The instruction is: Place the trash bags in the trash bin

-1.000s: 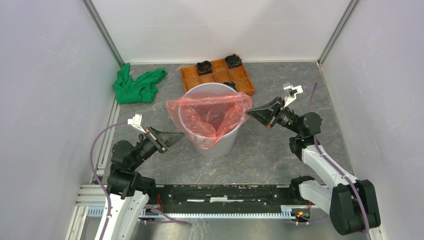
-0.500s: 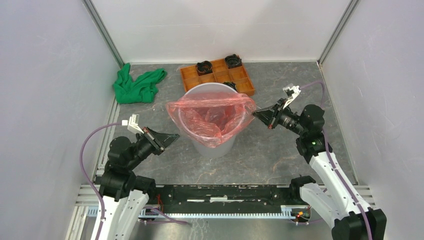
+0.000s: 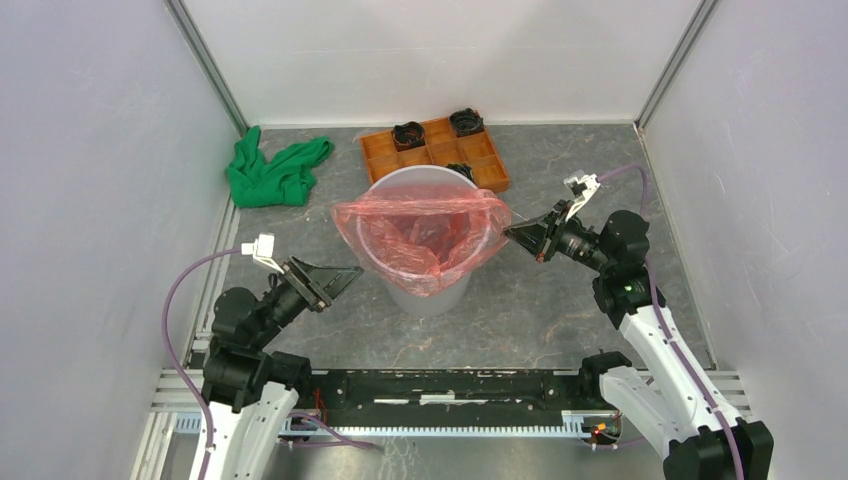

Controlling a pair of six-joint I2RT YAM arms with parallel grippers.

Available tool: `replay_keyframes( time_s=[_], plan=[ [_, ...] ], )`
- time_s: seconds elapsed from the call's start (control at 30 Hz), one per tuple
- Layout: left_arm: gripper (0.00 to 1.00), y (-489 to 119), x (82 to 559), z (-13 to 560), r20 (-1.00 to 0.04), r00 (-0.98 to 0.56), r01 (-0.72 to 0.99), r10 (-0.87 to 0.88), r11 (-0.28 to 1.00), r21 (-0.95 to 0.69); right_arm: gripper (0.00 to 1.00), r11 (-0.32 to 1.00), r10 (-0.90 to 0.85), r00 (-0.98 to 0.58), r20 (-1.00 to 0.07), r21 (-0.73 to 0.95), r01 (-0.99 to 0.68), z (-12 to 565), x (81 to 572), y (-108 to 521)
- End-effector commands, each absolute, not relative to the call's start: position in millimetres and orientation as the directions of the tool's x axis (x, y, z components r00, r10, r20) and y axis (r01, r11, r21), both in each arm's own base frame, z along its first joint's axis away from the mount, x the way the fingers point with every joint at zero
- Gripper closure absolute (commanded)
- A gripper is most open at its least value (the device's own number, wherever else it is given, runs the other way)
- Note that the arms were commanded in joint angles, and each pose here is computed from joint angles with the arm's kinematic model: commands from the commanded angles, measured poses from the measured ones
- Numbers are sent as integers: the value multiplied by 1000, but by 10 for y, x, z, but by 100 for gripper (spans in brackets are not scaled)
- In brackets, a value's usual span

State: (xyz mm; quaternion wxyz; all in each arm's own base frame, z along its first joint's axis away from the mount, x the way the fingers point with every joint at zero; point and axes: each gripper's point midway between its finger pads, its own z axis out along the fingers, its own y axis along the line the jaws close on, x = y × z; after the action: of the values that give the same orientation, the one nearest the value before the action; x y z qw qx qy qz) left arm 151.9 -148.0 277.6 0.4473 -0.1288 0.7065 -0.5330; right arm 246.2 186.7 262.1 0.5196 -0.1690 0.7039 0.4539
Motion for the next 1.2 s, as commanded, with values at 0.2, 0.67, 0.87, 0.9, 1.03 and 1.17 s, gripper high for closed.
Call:
replay_keyframes(
  time_s=[0.2, 0.67, 0.87, 0.9, 1.03, 1.17],
  plan=[
    [43, -1670, 1655, 2795, -442, -636, 335, -632, 291, -896, 99, 509, 232, -346, -909, 417, -753, 2734, 2425, 1886],
    [52, -1790, 1685, 2628, -379, -701, 334, -604, 192, -923, 100, 506, 229, -351, -908, 419, -754, 2671, 2407, 1888],
    [90, -1791, 1724, 2588, -379, -703, 318, -602, 211, -924, 99, 503, 232, -351, -907, 421, -755, 2677, 2392, 1888],
    [97, -1781, 1733, 2561, -382, -701, 308, -602, 228, -924, 100, 505, 230, -352, -907, 420, -754, 2682, 2388, 1884],
    [98, -1666, 1775, 2404, -418, -676, 232, -607, 363, -902, 99, 629, 163, -323, -932, 351, -694, 2633, 2459, 1712],
    [98, -1483, 1787, 2109, -440, -669, 97, -599, 517, -850, 100, 686, 112, -325, -939, 309, -659, 2517, 2454, 1603]
  ],
)
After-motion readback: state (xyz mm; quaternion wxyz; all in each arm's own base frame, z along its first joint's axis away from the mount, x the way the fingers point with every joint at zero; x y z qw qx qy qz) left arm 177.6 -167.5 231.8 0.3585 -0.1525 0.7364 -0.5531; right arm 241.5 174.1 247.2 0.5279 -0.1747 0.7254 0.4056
